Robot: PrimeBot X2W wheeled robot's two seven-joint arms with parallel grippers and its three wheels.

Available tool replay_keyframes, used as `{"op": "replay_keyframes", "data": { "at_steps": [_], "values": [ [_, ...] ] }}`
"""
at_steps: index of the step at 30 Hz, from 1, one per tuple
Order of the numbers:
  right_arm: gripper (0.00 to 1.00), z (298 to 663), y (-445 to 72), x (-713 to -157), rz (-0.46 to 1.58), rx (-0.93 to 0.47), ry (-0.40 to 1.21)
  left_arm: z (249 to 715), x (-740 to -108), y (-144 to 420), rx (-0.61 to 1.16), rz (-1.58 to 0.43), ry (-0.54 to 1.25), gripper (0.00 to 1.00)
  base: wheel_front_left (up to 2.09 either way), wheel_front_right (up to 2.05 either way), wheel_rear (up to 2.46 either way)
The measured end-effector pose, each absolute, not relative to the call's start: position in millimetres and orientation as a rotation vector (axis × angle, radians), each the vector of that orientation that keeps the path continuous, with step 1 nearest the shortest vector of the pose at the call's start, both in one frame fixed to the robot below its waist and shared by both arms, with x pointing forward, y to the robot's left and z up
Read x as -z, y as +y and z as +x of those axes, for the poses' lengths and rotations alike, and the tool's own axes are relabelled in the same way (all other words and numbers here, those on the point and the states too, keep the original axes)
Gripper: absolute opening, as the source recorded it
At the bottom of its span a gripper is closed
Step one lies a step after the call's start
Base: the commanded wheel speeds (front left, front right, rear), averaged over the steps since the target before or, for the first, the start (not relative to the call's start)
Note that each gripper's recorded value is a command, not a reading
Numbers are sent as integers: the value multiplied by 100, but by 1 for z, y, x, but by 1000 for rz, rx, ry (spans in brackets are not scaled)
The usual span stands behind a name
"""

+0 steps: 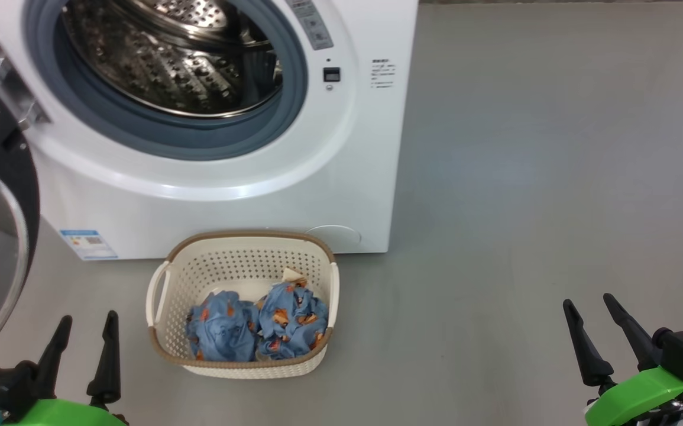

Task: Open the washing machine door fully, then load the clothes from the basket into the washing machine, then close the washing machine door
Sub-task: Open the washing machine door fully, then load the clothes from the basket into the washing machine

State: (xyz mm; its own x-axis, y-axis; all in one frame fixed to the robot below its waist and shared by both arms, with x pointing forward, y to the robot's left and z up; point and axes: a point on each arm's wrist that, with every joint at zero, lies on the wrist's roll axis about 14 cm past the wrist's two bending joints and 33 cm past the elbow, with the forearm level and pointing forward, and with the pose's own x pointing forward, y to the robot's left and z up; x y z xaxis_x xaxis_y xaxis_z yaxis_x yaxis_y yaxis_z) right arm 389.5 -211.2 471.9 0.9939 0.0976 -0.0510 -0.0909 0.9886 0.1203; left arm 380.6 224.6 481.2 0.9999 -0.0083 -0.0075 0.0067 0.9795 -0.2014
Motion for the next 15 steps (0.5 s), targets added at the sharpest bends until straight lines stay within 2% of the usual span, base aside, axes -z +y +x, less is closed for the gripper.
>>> {"op": "replay_keyframes", "data": {
  "at_steps": [15],
  "values": [
    [100, 369, -237, -477, 120, -17, 41, 387, -484, 200, 93, -218, 11, 100, 0, 0, 0]
  ]
}}
